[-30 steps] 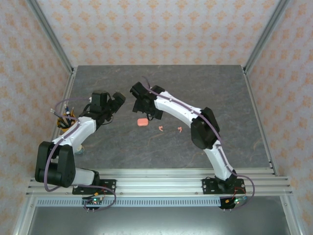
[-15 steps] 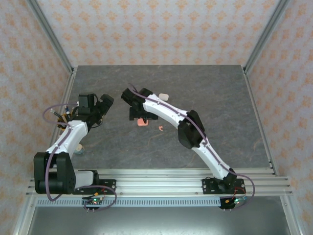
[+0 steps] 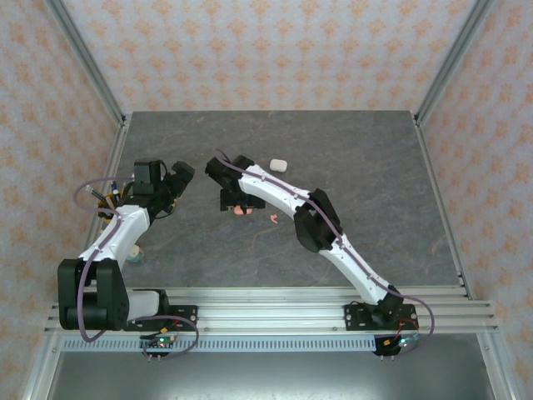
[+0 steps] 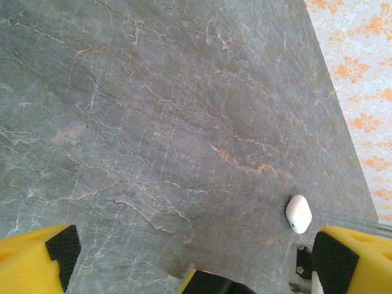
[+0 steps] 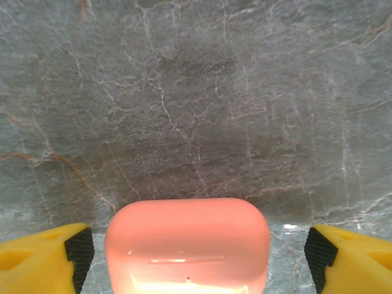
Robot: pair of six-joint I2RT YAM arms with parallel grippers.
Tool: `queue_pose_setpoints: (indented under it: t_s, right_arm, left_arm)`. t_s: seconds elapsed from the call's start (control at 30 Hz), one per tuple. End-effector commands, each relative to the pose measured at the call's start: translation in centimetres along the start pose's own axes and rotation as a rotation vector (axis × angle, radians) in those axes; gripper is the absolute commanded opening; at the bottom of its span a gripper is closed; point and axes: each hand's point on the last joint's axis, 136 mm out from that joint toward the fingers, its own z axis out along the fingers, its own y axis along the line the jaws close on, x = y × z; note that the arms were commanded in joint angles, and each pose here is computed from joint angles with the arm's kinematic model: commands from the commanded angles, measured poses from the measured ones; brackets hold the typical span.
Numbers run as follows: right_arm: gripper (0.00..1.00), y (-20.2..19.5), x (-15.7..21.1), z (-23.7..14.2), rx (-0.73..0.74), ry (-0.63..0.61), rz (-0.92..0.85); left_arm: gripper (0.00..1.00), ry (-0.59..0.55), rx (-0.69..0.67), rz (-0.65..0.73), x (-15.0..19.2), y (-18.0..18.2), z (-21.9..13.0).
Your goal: Insert wireless bluetooth earbuds into charging case
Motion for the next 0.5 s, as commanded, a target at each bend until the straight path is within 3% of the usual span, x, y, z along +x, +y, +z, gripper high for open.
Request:
queue_pose_setpoints:
  t_s: [0.0, 0.47]
  right_arm:
    - [0.88, 0.0, 0.7, 0.5, 0.019, 0.024, -0.009]
    - [0.77, -0.8, 1.4, 2.0, 0.052, 0.042, 0.011]
  left_arm:
    - [1.00, 0.016, -0.018, 0.007, 0.3, 1.0, 0.2]
    - [1.00, 0.019, -0.021, 0.002, 0.6, 1.4, 0.3]
